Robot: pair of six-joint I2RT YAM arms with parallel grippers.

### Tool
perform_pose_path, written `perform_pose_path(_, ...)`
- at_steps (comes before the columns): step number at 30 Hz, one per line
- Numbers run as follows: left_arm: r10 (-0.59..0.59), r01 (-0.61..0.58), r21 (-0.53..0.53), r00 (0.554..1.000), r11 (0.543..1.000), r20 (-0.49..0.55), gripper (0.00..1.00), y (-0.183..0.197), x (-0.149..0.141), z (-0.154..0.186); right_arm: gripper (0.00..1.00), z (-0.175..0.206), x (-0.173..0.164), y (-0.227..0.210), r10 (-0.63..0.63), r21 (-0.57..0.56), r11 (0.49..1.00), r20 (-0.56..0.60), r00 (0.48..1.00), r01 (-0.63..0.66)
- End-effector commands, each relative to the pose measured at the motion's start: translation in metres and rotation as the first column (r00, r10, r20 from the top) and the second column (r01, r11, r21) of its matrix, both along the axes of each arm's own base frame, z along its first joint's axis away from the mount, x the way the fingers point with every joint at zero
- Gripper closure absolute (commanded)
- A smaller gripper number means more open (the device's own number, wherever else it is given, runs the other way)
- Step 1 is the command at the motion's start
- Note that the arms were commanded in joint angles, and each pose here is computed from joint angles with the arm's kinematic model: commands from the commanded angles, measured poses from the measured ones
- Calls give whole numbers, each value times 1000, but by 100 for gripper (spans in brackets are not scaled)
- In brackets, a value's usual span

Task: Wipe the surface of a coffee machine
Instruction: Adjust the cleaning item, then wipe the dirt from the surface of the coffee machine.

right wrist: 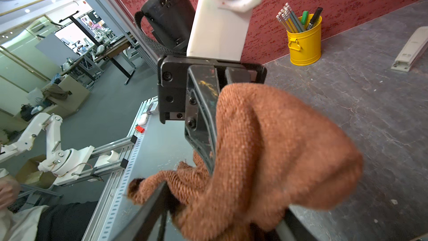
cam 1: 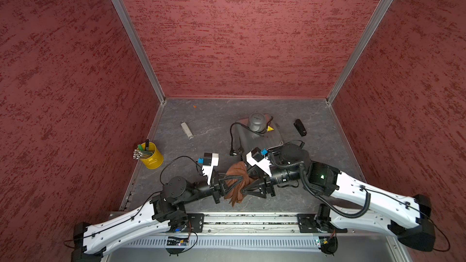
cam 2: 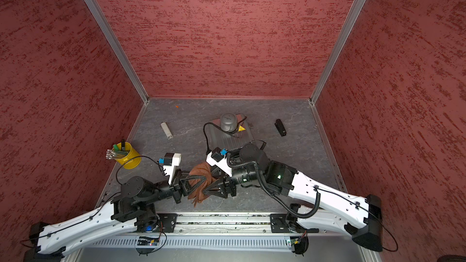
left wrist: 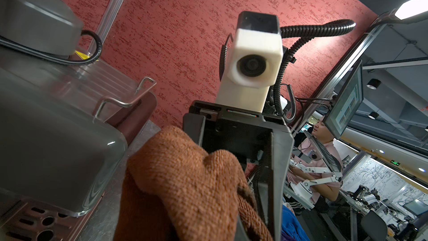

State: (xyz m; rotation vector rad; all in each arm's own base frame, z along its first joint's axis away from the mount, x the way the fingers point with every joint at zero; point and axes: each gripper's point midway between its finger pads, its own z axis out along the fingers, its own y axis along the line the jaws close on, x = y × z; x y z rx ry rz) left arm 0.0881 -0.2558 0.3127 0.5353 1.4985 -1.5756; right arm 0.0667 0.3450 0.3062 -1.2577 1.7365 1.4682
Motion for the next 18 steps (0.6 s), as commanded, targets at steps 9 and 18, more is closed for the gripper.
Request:
perform_pose_path(9, 84, -83, -51, 996, 995, 16, 59, 15, 11, 16, 100, -2, 4, -8, -70, -26, 997, 15, 997, 71)
perform_pose_path(18, 289, -288, -8, 957, 957, 9, 13, 46, 35, 18, 100, -69, 15, -64, -341, -242, 919, -100, 935, 310)
